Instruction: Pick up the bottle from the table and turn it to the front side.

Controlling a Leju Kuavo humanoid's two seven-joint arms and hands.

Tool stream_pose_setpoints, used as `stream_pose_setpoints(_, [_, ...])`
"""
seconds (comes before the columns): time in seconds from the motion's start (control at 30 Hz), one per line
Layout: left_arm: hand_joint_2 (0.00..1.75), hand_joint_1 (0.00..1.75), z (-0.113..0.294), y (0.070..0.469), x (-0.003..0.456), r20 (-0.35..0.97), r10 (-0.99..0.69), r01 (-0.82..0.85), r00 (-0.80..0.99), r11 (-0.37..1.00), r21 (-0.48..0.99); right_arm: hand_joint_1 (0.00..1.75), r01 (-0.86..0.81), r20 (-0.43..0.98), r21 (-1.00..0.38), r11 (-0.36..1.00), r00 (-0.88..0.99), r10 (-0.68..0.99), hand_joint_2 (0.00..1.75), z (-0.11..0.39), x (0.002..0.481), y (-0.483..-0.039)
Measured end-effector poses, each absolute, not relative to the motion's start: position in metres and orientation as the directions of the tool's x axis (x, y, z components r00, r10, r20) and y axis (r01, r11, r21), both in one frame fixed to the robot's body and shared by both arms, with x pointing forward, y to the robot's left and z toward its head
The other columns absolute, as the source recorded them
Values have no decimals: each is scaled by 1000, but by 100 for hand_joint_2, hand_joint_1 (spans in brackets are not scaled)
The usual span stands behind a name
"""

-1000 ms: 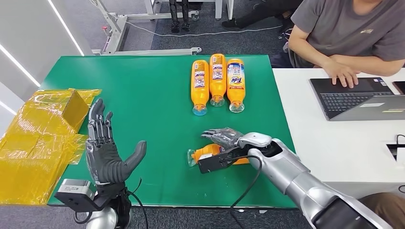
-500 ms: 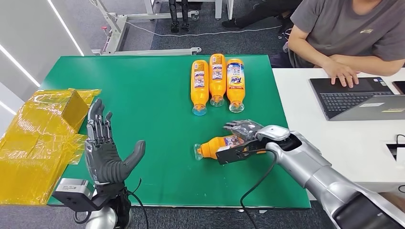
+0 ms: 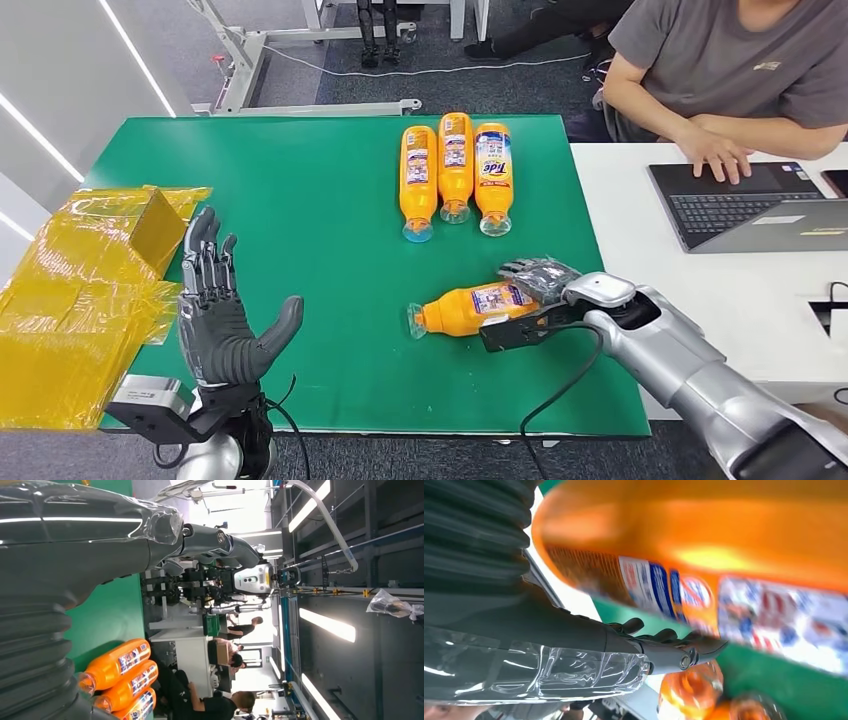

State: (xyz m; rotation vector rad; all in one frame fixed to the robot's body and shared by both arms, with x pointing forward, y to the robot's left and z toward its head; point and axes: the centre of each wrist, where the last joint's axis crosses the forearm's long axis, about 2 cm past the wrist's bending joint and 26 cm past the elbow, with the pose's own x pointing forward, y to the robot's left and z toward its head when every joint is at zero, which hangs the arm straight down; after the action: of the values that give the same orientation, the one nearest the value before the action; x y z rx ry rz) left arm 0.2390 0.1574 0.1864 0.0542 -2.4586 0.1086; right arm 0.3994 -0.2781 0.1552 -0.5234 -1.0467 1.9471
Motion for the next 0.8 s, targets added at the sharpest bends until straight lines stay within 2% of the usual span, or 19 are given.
stream_pose_setpoints(0.23, [175, 0, 186, 158, 240, 631, 2, -50, -776, 997, -65, 4, -526, 61, -807, -267, -525, 849, 175, 137, 391, -294])
stream_pose_setpoints(0.37, [175, 0, 185, 157, 240, 633, 7, -42, -774, 997, -62, 171, -544, 87, -803, -245, -512, 854, 175, 132, 391, -303])
stream_pose_setpoints(0.8, [175, 0, 179, 157, 239, 622, -2, -34, -783, 999, -39, 175, -415, 77, -896, -159, -498, 864, 175, 115, 381, -315])
